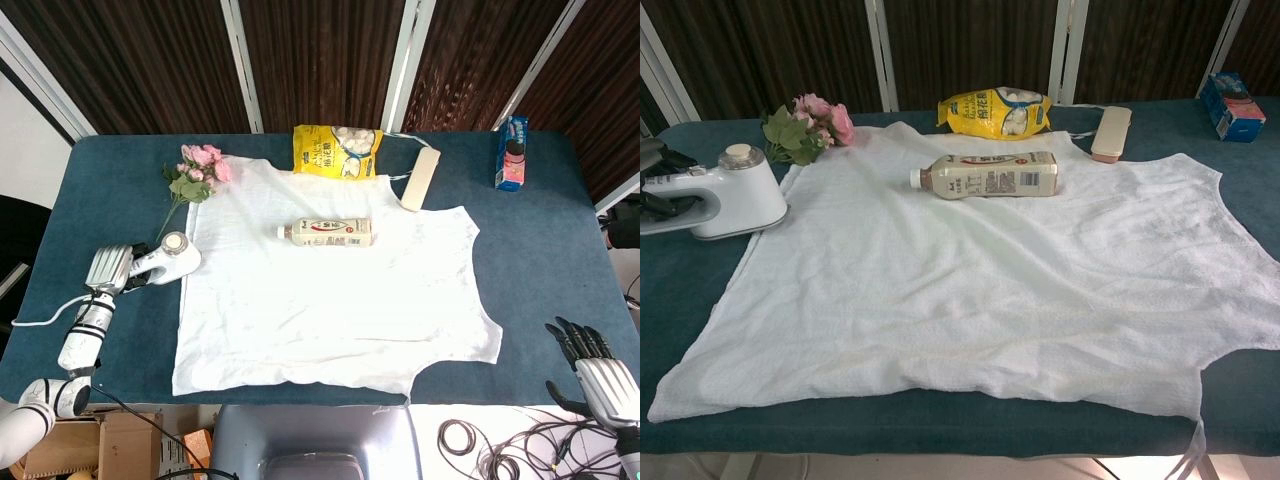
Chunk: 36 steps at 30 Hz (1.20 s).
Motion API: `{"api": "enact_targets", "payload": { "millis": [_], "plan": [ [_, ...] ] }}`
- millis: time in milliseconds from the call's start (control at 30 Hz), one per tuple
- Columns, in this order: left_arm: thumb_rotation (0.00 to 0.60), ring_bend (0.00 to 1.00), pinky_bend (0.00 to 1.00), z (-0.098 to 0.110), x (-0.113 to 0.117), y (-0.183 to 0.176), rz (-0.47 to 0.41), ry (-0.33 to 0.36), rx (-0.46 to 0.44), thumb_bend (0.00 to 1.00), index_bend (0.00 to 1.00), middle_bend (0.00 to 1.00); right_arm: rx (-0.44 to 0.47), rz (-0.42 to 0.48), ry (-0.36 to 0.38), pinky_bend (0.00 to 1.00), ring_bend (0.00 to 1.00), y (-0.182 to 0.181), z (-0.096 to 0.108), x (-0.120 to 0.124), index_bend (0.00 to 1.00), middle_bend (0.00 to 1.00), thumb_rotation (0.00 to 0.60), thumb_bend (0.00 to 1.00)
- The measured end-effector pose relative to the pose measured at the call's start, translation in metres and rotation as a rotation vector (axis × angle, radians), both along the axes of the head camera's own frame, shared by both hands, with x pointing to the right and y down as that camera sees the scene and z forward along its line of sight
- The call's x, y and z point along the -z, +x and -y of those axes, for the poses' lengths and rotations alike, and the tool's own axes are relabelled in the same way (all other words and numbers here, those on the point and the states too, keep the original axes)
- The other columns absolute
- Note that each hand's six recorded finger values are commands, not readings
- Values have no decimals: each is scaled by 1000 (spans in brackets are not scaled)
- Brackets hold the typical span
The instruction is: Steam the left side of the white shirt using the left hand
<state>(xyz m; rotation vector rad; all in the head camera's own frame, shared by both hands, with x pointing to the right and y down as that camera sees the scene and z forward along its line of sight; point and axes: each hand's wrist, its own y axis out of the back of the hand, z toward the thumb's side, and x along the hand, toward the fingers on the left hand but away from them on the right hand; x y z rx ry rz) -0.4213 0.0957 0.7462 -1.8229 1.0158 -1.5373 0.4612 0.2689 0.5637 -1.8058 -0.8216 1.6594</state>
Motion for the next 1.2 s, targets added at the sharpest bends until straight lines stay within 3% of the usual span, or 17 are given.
{"api": "enact_targets", "payload": {
  "millis": [133,233,300,400,567,700,867,1000,1200],
  "plan": [
    [600,577,555,-11,-12,3,-12,-36,-30,427,651,599,1,-3,-4,0,0,-1,0,-1,0,0,600,309],
    [600,418,455,-16,-17,5,-32,-54,-33,394,519,447,-1,-1,1,0,0,-1,0,0,0,0,600,309],
    [600,219,343,-17,-18,5,-34,-57,-40,325,285,277,-4,1,5,0,0,0,0,1,0,0,600,310],
    [600,32,164,-16,-15,4,-26,-28,-56,194,48,124,-4,2,6,0,0,0,0,2,0,0,600,310],
    [565,0,119,-12,-3,7,-21,43,-100,20,0,24,-5,3,7,0,0,1,0,2,0,0,600,310],
    [476,0,119,-13,0,7,-3,47,-122,0,0,0,-4,2,9,0,0,1,0,3,0,0,600,310],
    [458,0,119,-12,16,8,-49,77,-123,0,0,0,-9,2,12,0,0,2,0,3,0,0,600,310],
    [469,0,119,-17,45,3,-87,132,-128,0,0,0,-21,-4,16,0,0,5,1,4,0,0,600,310],
    [589,0,115,-61,86,-5,-107,98,-84,0,0,0,-17,-15,12,0,0,3,1,1,0,0,600,310]
  ]
}}
